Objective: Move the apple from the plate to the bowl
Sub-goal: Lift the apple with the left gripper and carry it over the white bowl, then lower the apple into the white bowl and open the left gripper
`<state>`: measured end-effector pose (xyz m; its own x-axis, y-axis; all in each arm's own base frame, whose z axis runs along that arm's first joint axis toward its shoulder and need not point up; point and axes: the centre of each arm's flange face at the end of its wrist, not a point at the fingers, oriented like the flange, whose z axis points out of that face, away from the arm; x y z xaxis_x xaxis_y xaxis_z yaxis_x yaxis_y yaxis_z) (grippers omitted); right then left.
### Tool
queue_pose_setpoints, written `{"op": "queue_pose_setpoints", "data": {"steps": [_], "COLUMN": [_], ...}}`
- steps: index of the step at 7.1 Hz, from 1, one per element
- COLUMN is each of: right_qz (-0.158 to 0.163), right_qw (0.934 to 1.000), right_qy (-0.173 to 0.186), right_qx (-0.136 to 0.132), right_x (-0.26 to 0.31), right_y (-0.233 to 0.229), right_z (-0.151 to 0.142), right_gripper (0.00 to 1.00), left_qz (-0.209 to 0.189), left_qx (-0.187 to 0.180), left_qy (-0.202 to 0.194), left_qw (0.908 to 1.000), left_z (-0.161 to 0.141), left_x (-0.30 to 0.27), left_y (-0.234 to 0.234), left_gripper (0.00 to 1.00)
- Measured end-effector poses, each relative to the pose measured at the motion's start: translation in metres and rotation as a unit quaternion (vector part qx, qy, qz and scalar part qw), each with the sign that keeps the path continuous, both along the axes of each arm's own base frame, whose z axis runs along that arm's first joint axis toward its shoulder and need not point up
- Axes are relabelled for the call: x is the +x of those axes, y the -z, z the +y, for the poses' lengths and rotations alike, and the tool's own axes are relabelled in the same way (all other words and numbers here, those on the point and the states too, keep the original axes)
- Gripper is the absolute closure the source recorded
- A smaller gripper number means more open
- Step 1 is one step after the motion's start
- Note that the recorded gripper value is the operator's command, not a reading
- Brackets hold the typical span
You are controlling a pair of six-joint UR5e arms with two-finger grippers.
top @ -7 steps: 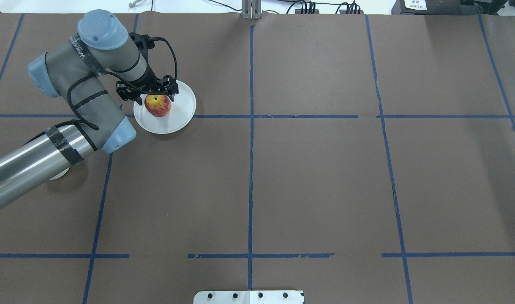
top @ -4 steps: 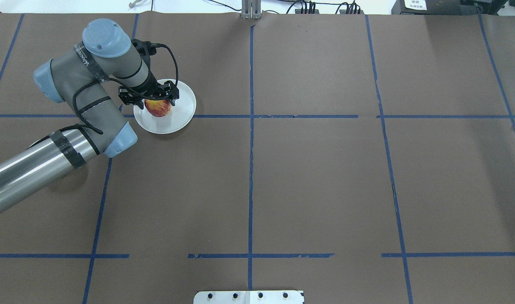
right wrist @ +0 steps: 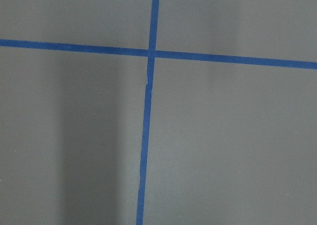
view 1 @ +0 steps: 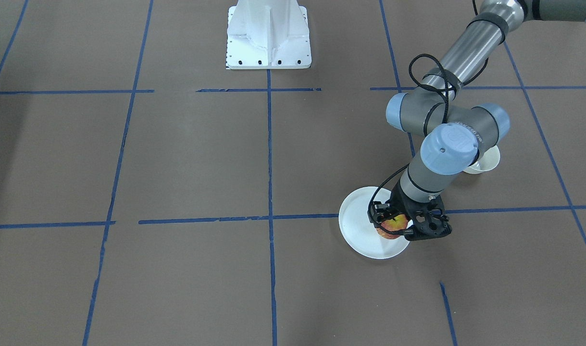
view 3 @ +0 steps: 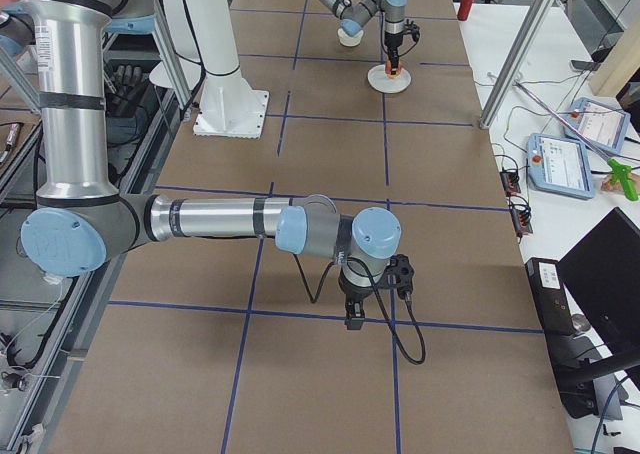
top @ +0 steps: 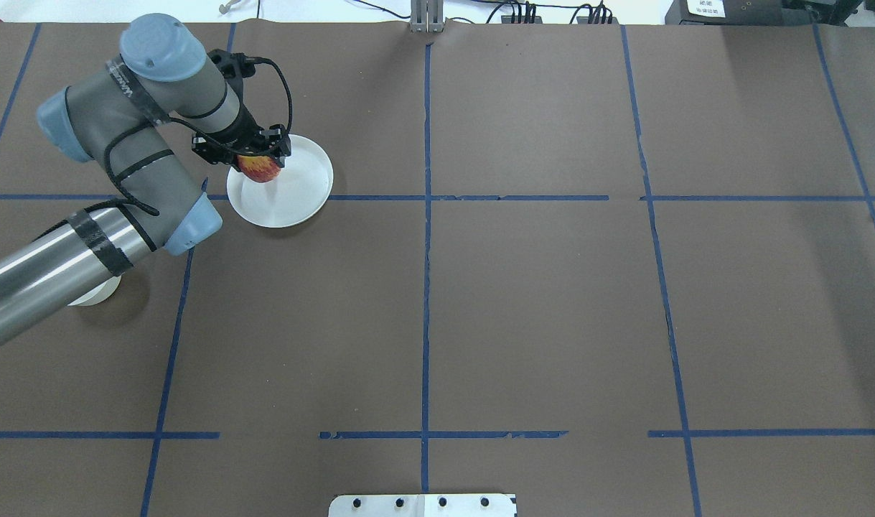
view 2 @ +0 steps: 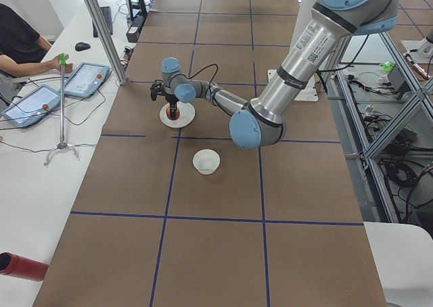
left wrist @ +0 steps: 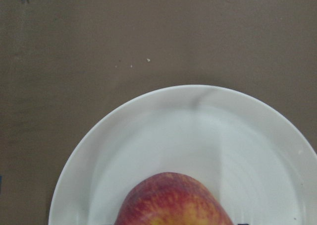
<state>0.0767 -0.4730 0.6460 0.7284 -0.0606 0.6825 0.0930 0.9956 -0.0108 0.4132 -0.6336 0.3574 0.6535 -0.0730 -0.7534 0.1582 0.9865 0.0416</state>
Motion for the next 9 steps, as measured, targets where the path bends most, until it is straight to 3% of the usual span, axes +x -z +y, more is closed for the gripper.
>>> {"op": "queue_pose_setpoints", "data": {"steps": [2, 3, 7, 9], "right_qz": [0.000, 0.000, 0.000, 0.000], "right_qw": [1.0000, 1.0000, 1.0000, 1.0000], "right_qy": [0.000, 0.000, 0.000, 0.000], "right_qx": [0.000, 0.000, 0.000, 0.000], "right_x": [0.000, 0.000, 0.000, 0.000], "right_y": [0.000, 0.000, 0.000, 0.000], "right_z": [0.000, 0.000, 0.000, 0.000], "right_gripper": [0.00, 0.00, 0.00, 0.00], "left_qz": [-0.007, -0.009, -0.007, -0.001], "left_qx": [0.029, 0.037, 0.040, 0.021], "left_qy": [-0.006, -0.010, 0.000, 0.016], "left_qw": [0.9995, 0.9992, 0.9992, 0.9997], "left_z": [0.021, 0.050, 0.163, 0.199], "left_x": [-0.060, -0.089, -0.178, -0.199], "left_y": [0.003, -0.014, -0.116, -0.163], "left_gripper": [1.00, 1.00, 1.00, 1.00]}}
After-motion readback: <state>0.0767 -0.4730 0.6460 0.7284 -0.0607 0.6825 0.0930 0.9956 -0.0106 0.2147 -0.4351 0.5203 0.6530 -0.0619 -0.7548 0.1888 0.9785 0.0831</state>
